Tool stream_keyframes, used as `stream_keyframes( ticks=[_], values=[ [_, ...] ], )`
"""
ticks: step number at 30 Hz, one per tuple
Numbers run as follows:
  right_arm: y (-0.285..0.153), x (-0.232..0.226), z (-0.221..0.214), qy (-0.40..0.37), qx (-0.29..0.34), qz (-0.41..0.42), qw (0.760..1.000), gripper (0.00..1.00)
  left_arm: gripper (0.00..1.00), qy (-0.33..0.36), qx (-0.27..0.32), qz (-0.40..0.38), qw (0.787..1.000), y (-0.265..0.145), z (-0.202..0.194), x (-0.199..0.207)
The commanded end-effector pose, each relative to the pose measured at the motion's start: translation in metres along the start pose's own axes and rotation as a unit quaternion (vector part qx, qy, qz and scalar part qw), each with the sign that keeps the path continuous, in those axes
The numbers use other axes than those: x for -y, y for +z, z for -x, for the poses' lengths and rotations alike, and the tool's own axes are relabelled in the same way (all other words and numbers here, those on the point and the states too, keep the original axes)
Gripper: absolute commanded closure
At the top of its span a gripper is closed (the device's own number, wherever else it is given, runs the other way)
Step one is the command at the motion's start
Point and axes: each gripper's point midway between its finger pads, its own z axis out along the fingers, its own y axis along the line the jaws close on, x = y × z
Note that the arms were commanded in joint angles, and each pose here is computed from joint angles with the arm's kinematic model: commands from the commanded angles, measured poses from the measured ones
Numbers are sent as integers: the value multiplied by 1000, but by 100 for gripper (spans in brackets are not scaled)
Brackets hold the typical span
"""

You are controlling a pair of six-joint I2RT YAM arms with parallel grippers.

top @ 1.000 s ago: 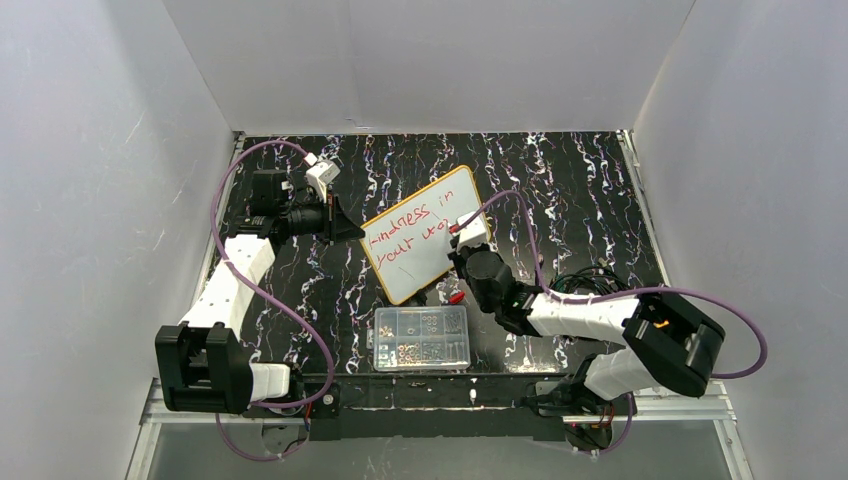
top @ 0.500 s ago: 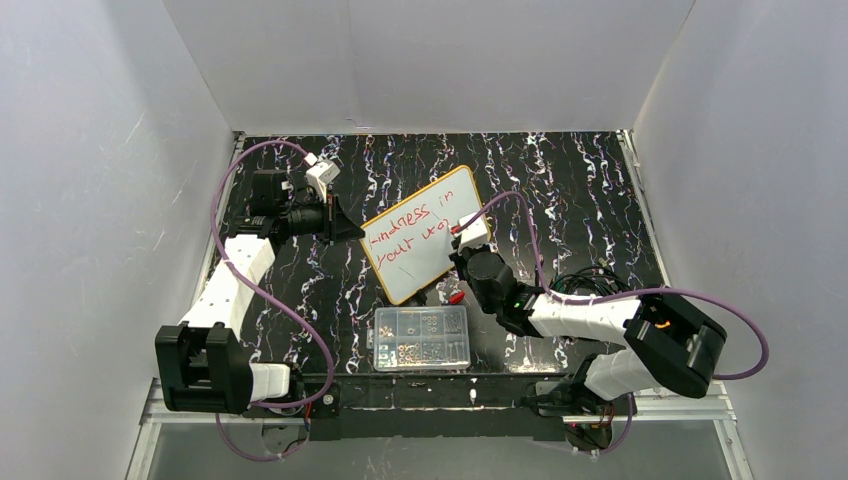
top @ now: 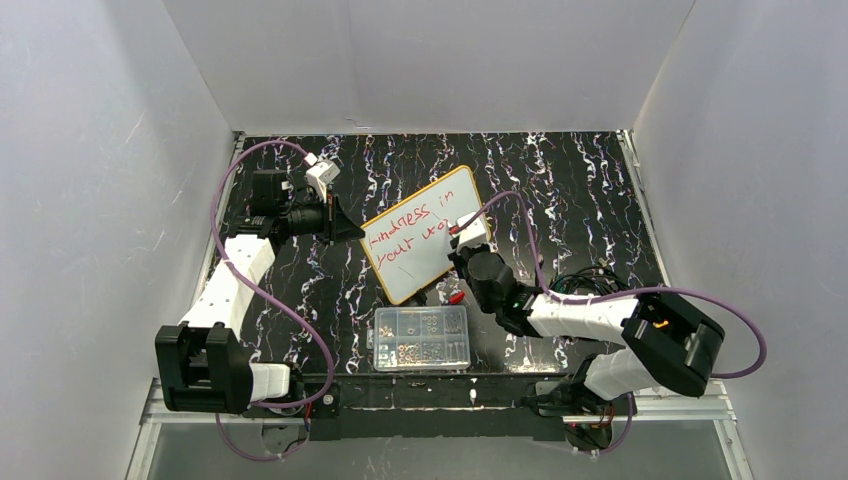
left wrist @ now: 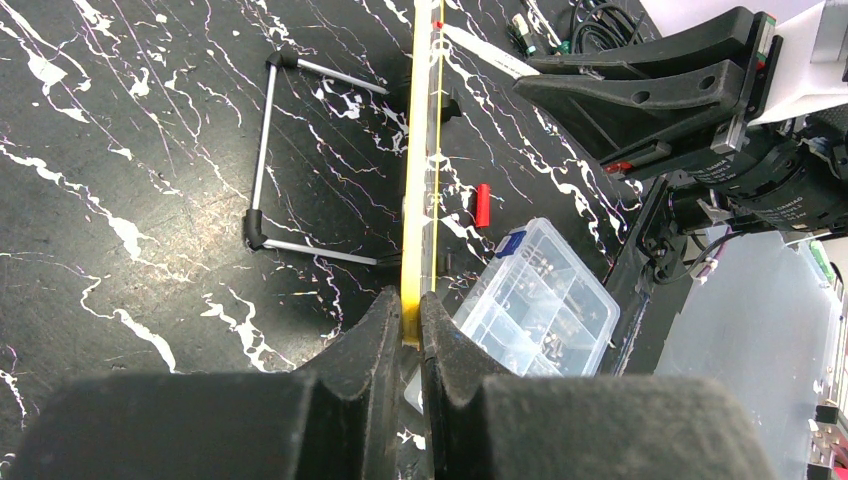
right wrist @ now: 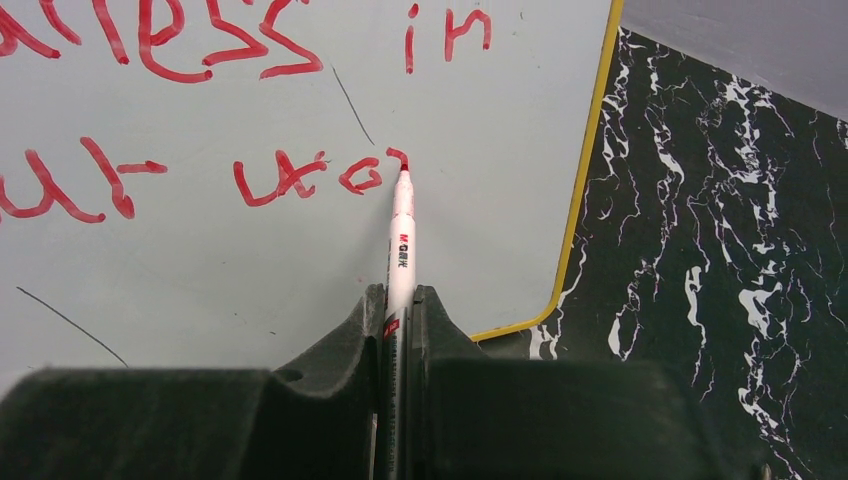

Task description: Write a sentence on the whiteboard

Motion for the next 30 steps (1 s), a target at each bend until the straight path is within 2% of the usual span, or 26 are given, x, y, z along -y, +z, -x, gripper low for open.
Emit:
stream_keyframes(
  ticks=[1,30],
  values=[
    [7,3,28,15,39,-18,999,99,100,23,9,-23,999,-6,3,18],
    [11,7,18,13,30,-37,999,99,100,24,10,-21,999,-6,3,18]
  ],
)
